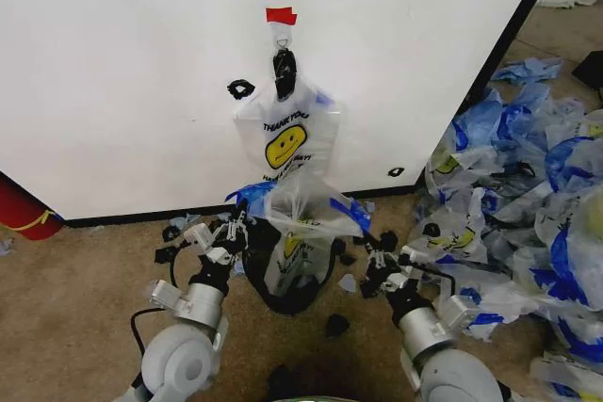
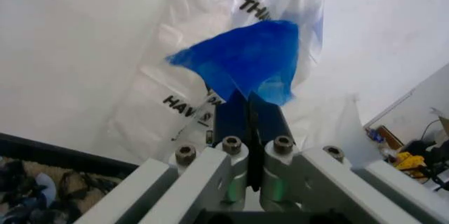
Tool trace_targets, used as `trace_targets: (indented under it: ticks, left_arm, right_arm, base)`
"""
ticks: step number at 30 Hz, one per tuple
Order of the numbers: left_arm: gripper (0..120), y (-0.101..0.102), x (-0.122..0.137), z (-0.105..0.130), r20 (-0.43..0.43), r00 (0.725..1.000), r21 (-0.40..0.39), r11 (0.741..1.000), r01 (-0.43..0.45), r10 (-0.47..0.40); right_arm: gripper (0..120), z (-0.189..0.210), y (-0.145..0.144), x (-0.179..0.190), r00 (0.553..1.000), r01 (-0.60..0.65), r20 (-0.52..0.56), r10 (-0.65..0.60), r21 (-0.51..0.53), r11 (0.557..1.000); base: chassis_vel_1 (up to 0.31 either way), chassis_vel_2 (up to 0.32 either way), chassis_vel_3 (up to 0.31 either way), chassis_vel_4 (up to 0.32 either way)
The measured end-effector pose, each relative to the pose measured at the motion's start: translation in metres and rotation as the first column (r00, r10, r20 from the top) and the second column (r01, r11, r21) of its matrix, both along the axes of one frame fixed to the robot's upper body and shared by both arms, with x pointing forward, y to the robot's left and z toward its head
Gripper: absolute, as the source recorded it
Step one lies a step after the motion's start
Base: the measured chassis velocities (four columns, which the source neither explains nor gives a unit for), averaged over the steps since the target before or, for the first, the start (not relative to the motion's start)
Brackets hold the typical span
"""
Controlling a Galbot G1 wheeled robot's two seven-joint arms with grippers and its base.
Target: Pick up the garbage bag from the wall and place it over the trash bin.
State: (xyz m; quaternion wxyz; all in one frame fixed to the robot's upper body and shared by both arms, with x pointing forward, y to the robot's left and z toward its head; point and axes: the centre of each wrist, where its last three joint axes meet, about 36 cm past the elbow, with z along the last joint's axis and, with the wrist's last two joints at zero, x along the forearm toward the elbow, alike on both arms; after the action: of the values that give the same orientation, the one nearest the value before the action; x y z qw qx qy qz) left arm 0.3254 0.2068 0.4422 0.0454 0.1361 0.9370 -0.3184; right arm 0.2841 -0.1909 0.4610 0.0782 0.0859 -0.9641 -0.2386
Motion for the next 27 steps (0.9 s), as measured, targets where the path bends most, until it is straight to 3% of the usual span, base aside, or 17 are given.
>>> trace_targets:
  ticks: [9,22,24,27]
  left_arm:
    - [0,0.005,-0.014,0.008,-0.009,1.000,0.026,1.000,0.008,-0.007]
    - [0,0.001,-0.023,0.013,-0.009,1.000,0.029,0.999,0.019,-0.019]
    - [0,0.000,-0.022,0.013,-0.008,1.000,0.026,0.999,0.020,-0.020]
    - [0,-0.002,-0.021,0.013,-0.007,1.000,0.019,1.000,0.023,-0.023]
  right_arm:
    - [0,0.000,-0.006,0.002,0.999,0.053,-0.001,-0.053,0.000,0.999]
    - [0,0.012,0.009,-0.018,0.997,-0.073,0.036,0.073,0.003,0.997]
    - [1,0.011,0.009,-0.021,0.995,-0.086,0.045,0.087,-0.010,0.996]
    - [14,0.010,0.008,-0.026,0.990,-0.122,0.067,0.125,-0.050,0.991]
  base:
    - [0.000,0.000,0.000,0.000]
    - [0.000,0.000,0.000,0.000]
    - [0.000,0.000,0.000,0.000]
    - [0.000,0.000,0.000,0.000]
